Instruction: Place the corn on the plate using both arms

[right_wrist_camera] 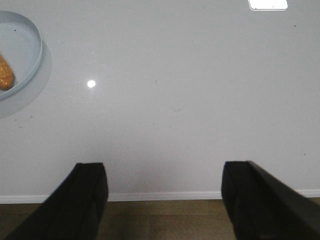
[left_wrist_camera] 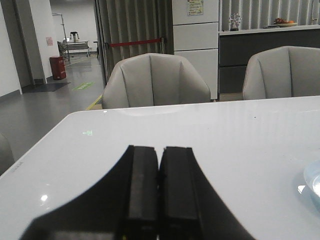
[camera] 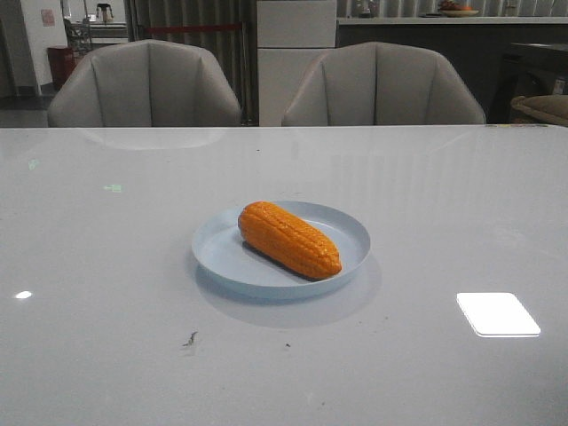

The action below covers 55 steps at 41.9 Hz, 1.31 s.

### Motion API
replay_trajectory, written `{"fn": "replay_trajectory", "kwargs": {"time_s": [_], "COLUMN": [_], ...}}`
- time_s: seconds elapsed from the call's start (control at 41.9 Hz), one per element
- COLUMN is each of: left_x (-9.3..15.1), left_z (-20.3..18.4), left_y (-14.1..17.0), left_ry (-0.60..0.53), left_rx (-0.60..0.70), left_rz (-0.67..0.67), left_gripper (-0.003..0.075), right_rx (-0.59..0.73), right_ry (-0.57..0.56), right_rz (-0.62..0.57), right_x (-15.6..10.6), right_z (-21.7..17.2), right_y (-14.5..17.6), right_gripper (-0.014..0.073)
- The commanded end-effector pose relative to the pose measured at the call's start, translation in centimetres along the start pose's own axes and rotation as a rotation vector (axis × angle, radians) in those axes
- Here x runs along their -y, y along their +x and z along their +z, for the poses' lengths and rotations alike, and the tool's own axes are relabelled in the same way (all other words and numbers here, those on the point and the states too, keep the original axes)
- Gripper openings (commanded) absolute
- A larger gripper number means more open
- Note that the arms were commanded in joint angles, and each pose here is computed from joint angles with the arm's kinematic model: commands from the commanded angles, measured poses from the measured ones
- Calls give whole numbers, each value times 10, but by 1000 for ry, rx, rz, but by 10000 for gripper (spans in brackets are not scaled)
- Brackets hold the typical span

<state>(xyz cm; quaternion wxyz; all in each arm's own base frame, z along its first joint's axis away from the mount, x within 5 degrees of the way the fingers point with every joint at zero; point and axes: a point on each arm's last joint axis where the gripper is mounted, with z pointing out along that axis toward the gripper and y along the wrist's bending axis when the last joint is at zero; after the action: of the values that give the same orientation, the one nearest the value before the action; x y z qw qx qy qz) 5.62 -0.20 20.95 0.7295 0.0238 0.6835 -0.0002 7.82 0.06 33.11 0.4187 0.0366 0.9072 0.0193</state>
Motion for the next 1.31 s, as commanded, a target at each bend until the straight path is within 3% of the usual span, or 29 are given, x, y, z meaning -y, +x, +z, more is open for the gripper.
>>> {"fn": "replay_trajectory", "kwargs": {"time_s": [0.0,0.072,0.143,0.262,0.358,0.501,0.787,0.859,1.288], "left_x": [-1,-1,-1,-1,-1,-1,-1,-1,-1], "left_z": [-1,-1,-1,-1,-1,-1,-1,-1,-2], "left_y": [-7,-7,-7,-7,-7,-7,-7,-7,-7], "left_ry": [-8,-8,-8,-8,-8,-8,-8,-7,-7], "left_rx": [90,90,90,90,90,90,90,89,87], "left_rz": [-18,-18,-18,-18,-18,-18,-18,-18,-18], "left_gripper": [90,90,90,90,90,90,90,90,90], "right_rx": [81,81,107,236,442,660,808,734,725], "right_ry": [28,42,28,-61,-126,-122,-112,-109,-109], "right_rz": [-16,-27,-19,40,101,90,61,60,60], "right_x": [2,4,4,-2,-3,1,9,8,9], "right_z": [-4,-3,0,6,11,21,61,63,65], "right_y": [-11,-6,3,15,22,43,109,109,112], "right_gripper": [581,573,487,256,37,56,57,57,57]}}
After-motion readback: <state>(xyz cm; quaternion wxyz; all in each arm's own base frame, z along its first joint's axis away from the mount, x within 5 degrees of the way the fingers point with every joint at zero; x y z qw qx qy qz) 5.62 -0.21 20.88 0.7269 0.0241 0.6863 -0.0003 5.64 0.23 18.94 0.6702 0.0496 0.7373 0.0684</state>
